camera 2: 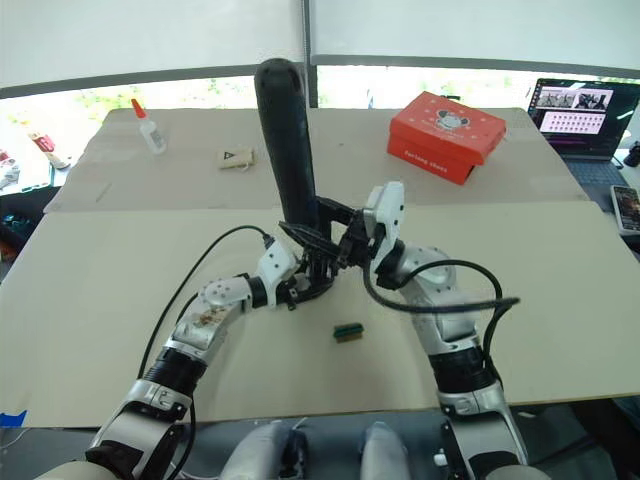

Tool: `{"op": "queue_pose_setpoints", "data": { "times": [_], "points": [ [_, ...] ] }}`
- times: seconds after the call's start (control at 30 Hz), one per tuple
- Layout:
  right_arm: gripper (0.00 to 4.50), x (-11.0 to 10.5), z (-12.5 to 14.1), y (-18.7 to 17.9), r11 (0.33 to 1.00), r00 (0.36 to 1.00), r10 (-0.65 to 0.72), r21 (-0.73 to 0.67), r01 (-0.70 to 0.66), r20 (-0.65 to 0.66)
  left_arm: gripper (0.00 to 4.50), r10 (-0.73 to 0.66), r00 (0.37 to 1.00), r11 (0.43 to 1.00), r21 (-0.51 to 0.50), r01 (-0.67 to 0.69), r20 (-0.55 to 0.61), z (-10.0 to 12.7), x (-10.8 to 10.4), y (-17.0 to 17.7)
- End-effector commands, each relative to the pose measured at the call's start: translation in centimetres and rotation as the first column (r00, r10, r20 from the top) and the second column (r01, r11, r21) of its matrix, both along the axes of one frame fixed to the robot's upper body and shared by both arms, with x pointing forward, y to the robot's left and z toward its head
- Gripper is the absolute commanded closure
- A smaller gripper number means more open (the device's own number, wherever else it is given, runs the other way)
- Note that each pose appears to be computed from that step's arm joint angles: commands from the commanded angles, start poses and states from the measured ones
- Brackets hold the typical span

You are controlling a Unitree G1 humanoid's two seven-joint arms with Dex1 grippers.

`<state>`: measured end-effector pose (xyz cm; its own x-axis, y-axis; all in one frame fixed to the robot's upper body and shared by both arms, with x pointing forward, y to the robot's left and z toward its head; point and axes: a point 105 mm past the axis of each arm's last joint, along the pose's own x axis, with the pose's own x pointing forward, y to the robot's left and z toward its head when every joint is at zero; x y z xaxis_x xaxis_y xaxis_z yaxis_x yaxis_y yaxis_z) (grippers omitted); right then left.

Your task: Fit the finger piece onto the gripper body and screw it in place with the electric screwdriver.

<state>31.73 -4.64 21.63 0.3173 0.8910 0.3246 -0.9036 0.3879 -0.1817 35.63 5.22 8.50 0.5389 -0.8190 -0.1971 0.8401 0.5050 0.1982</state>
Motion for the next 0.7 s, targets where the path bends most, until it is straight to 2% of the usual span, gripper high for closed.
{"op": "queue_pose_setpoints", "data": {
  "times": [0.03, 0.3, 0.53, 0.7],
  "points": [
    [2.61, 1.4, -5.0, -0.8, 0.993, 0.976, -0.067, -0.107, 0.045, -0.207, 2.22, 0.014, 0.998, 1.0, -0.01, -0.013, 0.064, 1.7, 0.5, 0.5],
    [2.61, 0.1, -5.7, -0.3, 0.977, 0.997, -0.05, -0.212, 0.038, -0.051, 2.22, 0.014, 0.998, 1.0, -0.005, -0.014, 0.066, 1.6, 0.4, 0.7],
    [2.61, -0.7, -5.6, -0.9, 0.985, 0.997, -0.047, -0.167, 0.035, -0.068, 2.22, 0.016, 0.998, 1.0, -0.003, -0.015, 0.067, 1.6, 0.3, 0.9],
    [2.61, 0.2, -6.1, -0.5, 0.982, 0.992, -0.027, -0.187, 0.004, -0.122, 2.22, 0.017, 0.998, 1.0, -0.002, -0.017, 0.068, 1.6, 0.3, 0.9]
  ]
}}
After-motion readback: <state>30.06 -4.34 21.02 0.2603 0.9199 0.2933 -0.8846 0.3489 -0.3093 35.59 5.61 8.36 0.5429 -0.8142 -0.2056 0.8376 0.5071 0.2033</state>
